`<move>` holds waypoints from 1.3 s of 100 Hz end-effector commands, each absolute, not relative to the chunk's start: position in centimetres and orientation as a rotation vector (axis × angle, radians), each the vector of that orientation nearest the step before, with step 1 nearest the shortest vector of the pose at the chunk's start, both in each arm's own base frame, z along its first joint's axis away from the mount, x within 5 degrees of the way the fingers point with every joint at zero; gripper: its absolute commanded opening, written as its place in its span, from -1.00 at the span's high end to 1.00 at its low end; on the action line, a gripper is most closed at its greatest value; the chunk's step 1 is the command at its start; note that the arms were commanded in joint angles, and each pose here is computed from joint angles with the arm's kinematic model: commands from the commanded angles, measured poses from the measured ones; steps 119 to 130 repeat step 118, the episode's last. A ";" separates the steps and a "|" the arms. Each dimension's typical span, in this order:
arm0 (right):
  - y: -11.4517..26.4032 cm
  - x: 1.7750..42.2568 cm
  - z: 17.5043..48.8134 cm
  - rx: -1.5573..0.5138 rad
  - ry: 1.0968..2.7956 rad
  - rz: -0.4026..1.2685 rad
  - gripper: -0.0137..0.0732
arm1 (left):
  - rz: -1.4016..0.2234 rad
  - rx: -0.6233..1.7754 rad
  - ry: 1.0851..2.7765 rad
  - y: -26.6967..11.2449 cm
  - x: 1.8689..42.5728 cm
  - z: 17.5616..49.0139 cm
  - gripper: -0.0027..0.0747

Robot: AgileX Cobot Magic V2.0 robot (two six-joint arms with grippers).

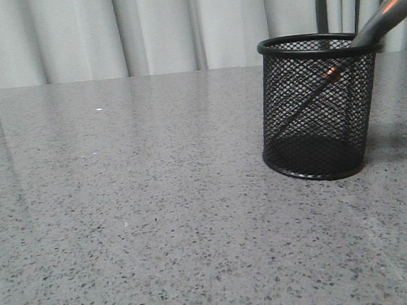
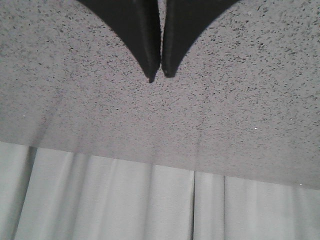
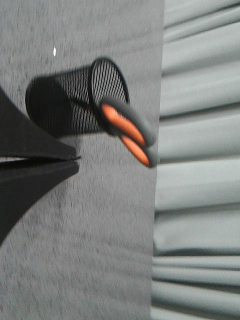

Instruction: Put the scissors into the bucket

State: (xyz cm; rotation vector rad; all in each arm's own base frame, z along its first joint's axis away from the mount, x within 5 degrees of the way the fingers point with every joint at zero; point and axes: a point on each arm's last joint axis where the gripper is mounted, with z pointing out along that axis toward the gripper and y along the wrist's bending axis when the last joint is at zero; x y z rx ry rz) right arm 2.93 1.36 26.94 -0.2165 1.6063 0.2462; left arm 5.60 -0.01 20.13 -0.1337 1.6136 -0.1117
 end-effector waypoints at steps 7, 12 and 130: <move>0.8 3.9 26.6 -0.190 1.469 0.074 0.84 | -0.121 -0.149 1.543 0.1 5.5 20.0 0.99; 0.7 4.3 25.3 -0.160 1.464 0.048 0.84 | -0.121 -0.149 1.543 0.1 5.5 20.0 0.99; 0.3 5.5 19.7 -0.124 1.565 -0.038 0.84 | -0.121 -0.149 1.543 0.1 5.5 20.0 0.99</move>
